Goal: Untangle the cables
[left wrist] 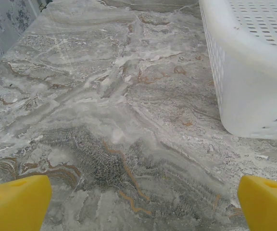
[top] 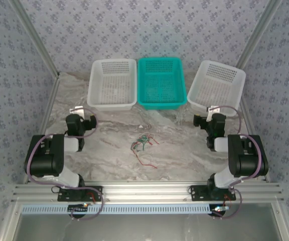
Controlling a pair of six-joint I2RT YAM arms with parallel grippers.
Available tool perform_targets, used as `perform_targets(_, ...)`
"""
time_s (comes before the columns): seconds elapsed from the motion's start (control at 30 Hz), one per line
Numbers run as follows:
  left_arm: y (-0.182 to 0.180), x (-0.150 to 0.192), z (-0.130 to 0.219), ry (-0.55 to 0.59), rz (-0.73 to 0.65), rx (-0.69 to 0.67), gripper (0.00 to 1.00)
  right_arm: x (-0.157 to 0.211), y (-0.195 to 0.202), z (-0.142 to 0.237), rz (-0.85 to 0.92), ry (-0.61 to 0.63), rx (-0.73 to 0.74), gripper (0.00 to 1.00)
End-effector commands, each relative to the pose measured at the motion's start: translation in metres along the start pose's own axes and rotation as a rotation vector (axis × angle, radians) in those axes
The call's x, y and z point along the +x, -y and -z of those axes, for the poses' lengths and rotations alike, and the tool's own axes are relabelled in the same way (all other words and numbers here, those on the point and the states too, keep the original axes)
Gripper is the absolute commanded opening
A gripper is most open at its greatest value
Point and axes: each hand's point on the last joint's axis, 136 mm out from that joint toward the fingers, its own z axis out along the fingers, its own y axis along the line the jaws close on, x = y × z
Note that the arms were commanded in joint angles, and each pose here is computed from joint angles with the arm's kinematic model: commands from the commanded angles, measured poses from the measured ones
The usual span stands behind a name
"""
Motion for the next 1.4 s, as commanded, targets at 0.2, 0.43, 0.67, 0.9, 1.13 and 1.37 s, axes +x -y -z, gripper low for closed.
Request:
perform_targets(0.2, 0.004, -0.018, -0.001, 0.05, 0.001, 0.02, 0.99, -0.01, 0.0, 0.0, 0.002, 0.026, 0.005, 1.0)
perform_targets(0.43, 0.004, -0.018, -0.001, 0.051, 0.002, 0.02, 0.99, -0.01, 0.0, 0.0, 0.003, 0.026, 0.004, 1.0)
perform_targets(0.67, 0.004, -0.018, -0.001, 0.05, 0.001, 0.02, 1.0, -0.01, 0.0, 0.0, 0.004, 0.03, 0.003, 1.0)
perform_targets(0.9, 0.006, -0.019, 0.0, 0.057, -0.005, 0.026, 0.99, -0.045, 0.019, 0.028, -0.132, -0.082, 0.138, 1.0)
perform_targets(1.13, 0.002, -0.024, 0.011, 0.11, -0.014, -0.031, 0.99, -0.058, -0.002, 0.09, -0.42, -0.229, 0.041, 1.0)
perform_targets(1.37, -0.001, -0.062, 0.049, 0.052, 0.06, -0.075, 0.99, -0.07, -0.087, 0.143, -0.368, -0.38, -0.31, 1.0)
